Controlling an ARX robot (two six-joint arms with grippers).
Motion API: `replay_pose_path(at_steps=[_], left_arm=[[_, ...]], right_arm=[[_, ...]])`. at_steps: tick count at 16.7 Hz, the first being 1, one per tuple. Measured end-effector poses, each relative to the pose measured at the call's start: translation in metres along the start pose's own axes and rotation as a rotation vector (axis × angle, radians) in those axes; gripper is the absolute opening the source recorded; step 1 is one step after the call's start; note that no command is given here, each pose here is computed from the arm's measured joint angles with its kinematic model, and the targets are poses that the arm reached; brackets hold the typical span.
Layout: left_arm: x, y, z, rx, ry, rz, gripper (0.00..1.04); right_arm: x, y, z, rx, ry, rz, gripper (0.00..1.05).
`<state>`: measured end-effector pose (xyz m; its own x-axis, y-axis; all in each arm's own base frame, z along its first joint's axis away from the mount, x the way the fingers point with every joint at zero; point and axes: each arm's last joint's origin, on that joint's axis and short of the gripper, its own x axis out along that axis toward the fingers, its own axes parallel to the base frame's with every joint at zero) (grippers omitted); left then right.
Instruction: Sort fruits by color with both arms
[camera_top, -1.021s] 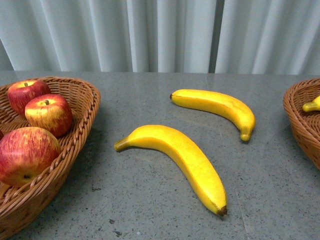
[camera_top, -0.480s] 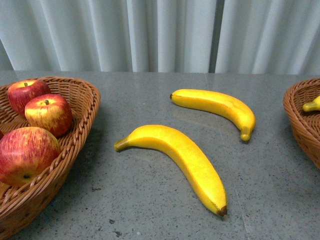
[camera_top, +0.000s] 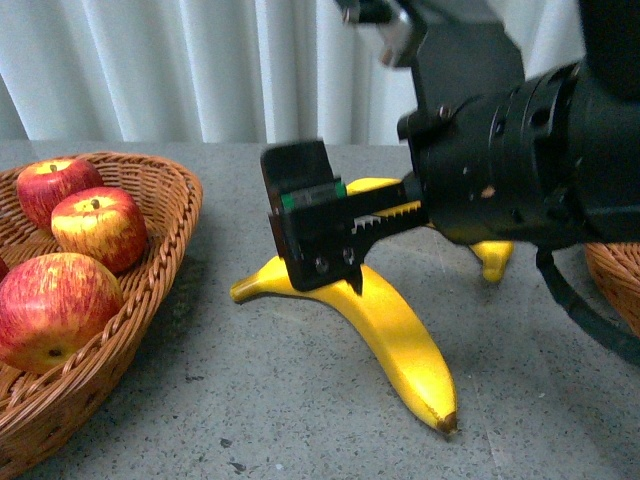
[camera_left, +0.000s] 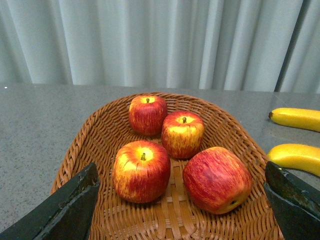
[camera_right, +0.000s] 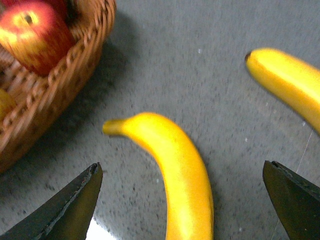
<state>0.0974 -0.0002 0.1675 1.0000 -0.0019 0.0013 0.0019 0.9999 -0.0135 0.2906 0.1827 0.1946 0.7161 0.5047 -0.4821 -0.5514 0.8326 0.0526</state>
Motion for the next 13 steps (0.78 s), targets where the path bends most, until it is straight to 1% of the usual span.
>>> replay_pose_path(at_steps=[2,4,7,11,13], left_arm=[[0.000,0.000,0.000,0.000,0.000,0.000,0.98],[0.000,0.000,0.000,0.000,0.000,0.000,0.98],[0.000,0.000,0.000,0.000,0.000,0.000,0.98],[0.000,0.000,0.000,0.000,0.000,0.000,0.98],[0.000,0.000,0.000,0.000,0.000,0.000,0.98]], right_arm=[[0.009,-0.001,-0.014,-0.013,0.099,-0.001,0.98],[0.015,0.004,-0.020,-0.026,0.169,0.017,0.98],[0.019,0.012,-0.025,-0.055,0.196,0.033,0.98],[0.037,0.010,-0.034,-0.070,0.260,0.009,0.98],[0.039,0.010,-0.034,-0.073,0.265,0.006,0.97]])
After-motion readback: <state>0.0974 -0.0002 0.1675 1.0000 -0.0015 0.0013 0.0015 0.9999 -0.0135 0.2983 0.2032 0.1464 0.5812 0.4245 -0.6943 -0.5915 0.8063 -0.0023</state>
